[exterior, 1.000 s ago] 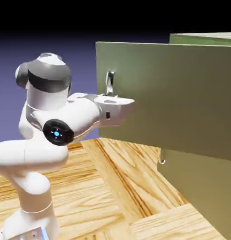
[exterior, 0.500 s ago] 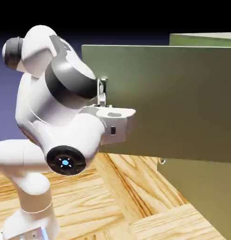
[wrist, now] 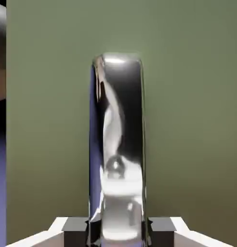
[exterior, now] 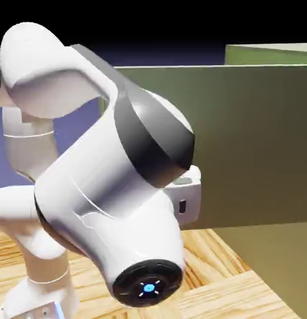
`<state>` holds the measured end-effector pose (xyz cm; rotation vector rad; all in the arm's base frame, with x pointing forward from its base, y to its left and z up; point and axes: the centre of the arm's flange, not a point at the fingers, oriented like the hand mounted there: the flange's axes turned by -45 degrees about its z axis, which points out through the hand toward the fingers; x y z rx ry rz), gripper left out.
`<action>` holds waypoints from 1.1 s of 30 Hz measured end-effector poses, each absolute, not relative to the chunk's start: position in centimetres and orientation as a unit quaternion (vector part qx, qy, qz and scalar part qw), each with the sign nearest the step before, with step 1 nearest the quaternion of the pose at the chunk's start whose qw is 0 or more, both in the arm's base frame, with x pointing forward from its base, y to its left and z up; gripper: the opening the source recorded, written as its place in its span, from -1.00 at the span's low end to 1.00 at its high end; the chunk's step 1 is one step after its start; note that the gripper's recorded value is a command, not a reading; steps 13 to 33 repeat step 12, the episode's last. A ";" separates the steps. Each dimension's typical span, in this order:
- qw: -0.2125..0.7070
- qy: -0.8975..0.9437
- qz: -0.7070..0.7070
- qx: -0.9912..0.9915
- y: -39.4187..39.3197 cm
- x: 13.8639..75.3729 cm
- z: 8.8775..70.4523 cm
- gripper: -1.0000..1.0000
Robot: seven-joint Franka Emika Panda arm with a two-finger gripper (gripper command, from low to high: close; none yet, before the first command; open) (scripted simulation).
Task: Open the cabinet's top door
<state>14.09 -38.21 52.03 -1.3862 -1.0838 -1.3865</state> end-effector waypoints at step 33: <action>0.485 -0.485 -0.515 -0.515 -47.0 15.4 52.0 -1.00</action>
